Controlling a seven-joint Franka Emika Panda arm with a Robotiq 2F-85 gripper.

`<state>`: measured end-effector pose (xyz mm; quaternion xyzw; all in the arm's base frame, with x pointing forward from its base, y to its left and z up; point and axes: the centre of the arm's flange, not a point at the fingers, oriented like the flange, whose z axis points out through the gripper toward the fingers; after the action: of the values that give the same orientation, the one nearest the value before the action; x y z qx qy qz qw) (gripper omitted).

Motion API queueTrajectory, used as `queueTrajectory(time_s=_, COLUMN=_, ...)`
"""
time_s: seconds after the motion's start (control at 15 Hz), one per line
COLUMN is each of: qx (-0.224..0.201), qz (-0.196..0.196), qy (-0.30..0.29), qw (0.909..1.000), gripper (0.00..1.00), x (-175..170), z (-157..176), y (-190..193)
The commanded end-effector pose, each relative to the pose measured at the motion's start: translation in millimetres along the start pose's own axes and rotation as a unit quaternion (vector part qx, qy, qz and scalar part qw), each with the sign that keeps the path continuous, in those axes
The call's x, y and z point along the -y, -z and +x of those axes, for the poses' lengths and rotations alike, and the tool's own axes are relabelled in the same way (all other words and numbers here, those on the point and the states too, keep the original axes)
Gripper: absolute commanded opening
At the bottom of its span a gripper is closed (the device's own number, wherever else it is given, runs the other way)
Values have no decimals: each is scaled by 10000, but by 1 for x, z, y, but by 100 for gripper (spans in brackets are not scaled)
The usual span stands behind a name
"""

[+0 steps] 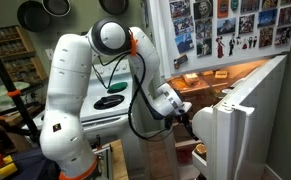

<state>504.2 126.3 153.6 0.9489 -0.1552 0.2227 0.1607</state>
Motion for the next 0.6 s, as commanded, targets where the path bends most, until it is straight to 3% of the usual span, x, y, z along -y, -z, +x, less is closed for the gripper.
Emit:
queueTrajectory(time_s=0.0, qx=-248, qz=-124, qy=-119, qw=9995, gripper=100, x=4, z=0, y=-21)
queueTrajectory(time_s=0.53, qx=-381, qz=-286, qy=-183, qw=9987, gripper=100, x=7, z=14, y=-42)
